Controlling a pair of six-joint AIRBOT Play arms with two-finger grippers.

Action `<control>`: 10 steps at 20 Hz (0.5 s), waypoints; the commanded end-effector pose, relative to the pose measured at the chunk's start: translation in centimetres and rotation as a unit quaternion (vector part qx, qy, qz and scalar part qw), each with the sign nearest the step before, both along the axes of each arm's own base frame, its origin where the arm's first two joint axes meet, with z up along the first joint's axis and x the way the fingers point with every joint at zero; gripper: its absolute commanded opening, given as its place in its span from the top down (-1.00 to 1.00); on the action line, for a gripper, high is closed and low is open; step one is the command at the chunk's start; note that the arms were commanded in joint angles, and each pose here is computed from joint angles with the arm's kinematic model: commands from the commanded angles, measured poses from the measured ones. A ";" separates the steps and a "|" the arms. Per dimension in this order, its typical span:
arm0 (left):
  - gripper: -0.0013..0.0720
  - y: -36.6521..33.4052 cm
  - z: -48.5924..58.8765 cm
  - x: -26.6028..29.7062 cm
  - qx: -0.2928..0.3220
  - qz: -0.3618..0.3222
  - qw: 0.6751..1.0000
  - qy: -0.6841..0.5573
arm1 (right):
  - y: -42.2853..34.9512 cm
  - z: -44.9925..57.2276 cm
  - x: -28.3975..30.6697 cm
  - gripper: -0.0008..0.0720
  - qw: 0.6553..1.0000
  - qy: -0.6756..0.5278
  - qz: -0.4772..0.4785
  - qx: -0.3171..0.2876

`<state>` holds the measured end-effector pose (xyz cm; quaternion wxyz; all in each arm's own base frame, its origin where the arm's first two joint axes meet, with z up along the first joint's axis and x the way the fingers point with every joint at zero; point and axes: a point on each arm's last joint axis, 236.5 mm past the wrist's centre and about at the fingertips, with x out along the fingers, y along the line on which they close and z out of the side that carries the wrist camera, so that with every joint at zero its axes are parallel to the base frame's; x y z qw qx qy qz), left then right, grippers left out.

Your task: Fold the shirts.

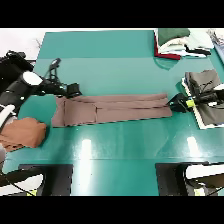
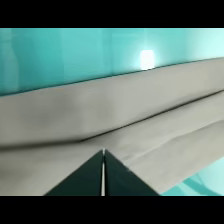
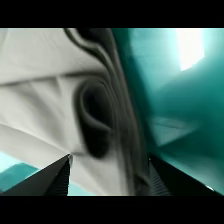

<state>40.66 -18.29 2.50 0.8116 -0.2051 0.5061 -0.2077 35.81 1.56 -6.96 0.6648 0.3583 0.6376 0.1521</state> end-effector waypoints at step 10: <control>0.90 -15.6 -6.5 1.2 -0.006 -0.108 0.994 0.034 | 6.3 14.5 6.4 0.93 0.973 -0.212 0.084 -0.022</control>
